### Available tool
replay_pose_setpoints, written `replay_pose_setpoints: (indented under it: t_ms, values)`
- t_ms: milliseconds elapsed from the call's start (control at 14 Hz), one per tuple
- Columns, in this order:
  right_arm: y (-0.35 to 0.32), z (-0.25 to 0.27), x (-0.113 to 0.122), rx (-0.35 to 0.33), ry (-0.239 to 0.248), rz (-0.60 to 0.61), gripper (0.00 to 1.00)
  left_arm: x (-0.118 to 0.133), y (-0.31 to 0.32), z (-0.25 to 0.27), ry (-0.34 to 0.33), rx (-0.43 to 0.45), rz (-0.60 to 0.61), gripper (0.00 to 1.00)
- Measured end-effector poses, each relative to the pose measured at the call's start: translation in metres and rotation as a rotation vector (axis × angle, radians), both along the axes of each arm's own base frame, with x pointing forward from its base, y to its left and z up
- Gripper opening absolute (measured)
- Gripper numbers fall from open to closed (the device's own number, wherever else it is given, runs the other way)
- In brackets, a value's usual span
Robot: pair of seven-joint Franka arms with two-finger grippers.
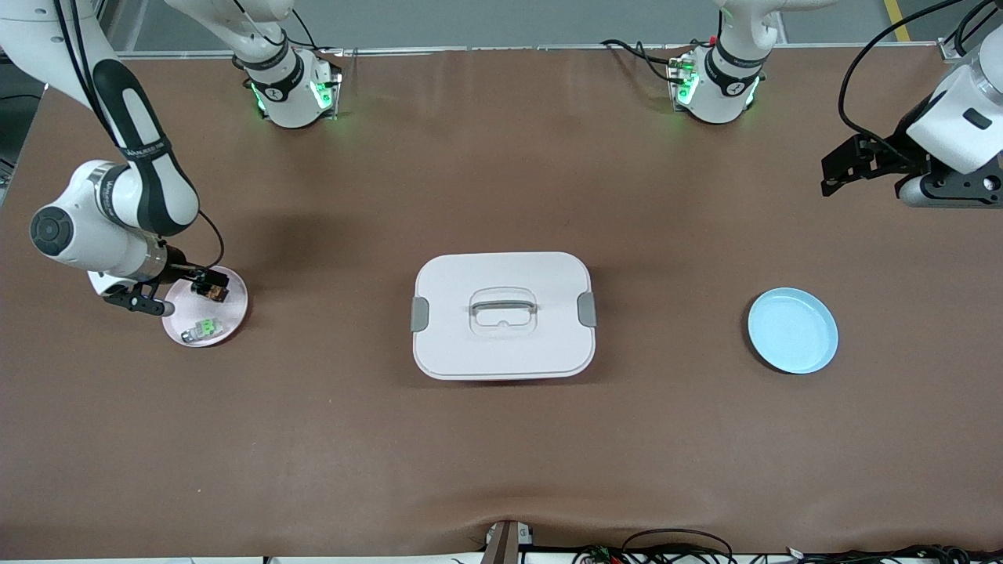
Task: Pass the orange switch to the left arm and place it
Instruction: 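Reach the right gripper down to the orange switch on the white plate, then close the right gripper on the orange-and-black switch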
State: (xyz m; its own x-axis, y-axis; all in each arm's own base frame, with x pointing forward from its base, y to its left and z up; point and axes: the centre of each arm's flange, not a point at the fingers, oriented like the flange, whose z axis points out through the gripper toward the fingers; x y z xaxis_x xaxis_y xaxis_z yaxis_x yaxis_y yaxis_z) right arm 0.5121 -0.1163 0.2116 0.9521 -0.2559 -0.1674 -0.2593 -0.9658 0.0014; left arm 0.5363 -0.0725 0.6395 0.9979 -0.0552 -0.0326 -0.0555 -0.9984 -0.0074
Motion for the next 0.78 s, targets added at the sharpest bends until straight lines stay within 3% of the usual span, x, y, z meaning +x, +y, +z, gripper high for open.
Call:
replay_pose_setpoints:
  t_ms: [285, 783]
  values:
    - [-0.007, -0.013, -0.005, 0.002, 0.023, -0.013, 1.0, 0.0, 0.0, 0.0, 0.0, 0.0, 0.0, 1.0]
    - [-0.01, -0.025, -0.001, -0.007, 0.003, -0.016, 1.0, 0.0, 0.0, 0.007, -0.017, -0.002, 0.0, 1.0]
